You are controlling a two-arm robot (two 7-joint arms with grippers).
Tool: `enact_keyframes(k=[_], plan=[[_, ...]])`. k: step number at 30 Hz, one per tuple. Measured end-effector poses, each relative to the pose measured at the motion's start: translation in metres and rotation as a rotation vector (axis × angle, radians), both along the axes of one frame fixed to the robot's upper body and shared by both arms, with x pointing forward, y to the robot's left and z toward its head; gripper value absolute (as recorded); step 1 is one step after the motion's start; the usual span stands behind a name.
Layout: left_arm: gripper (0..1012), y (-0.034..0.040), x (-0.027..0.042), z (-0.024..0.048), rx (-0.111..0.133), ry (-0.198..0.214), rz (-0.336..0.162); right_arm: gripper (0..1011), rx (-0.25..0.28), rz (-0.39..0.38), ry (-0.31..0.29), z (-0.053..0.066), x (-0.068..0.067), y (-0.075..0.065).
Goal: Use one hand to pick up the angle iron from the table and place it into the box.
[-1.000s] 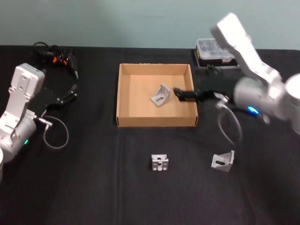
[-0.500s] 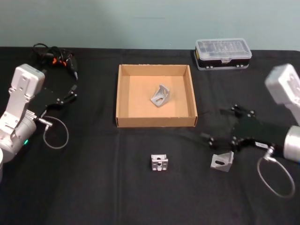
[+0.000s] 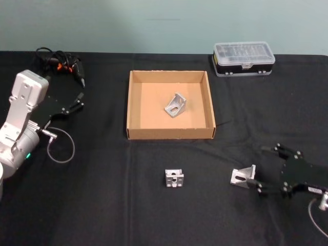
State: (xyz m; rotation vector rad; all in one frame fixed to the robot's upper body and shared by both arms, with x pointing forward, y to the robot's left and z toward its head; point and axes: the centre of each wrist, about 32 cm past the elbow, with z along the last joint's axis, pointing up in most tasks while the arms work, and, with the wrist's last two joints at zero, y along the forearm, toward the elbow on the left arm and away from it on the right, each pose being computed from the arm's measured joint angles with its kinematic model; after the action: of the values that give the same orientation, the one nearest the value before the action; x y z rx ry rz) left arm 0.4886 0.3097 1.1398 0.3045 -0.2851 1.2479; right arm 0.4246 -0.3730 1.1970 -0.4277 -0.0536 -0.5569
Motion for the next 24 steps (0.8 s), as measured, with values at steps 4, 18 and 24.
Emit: enact_keyframes(k=[4,18,24], plan=[[1000,0.0000,0.0000,0.0000,0.000,0.000,0.000,1004,-0.011,0.016,0.014,-0.009,0.000,-0.007],[1000,0.0000,0.0000,0.0000,0.000,0.000,0.000,1004,0.026,-0.028,0.084,-0.032,0.005,-0.006],[1000,0.0000,0.0000,0.0000,0.000,0.000,0.000,1004,0.051,-0.045,0.102,-0.038,0.011,-0.002]])
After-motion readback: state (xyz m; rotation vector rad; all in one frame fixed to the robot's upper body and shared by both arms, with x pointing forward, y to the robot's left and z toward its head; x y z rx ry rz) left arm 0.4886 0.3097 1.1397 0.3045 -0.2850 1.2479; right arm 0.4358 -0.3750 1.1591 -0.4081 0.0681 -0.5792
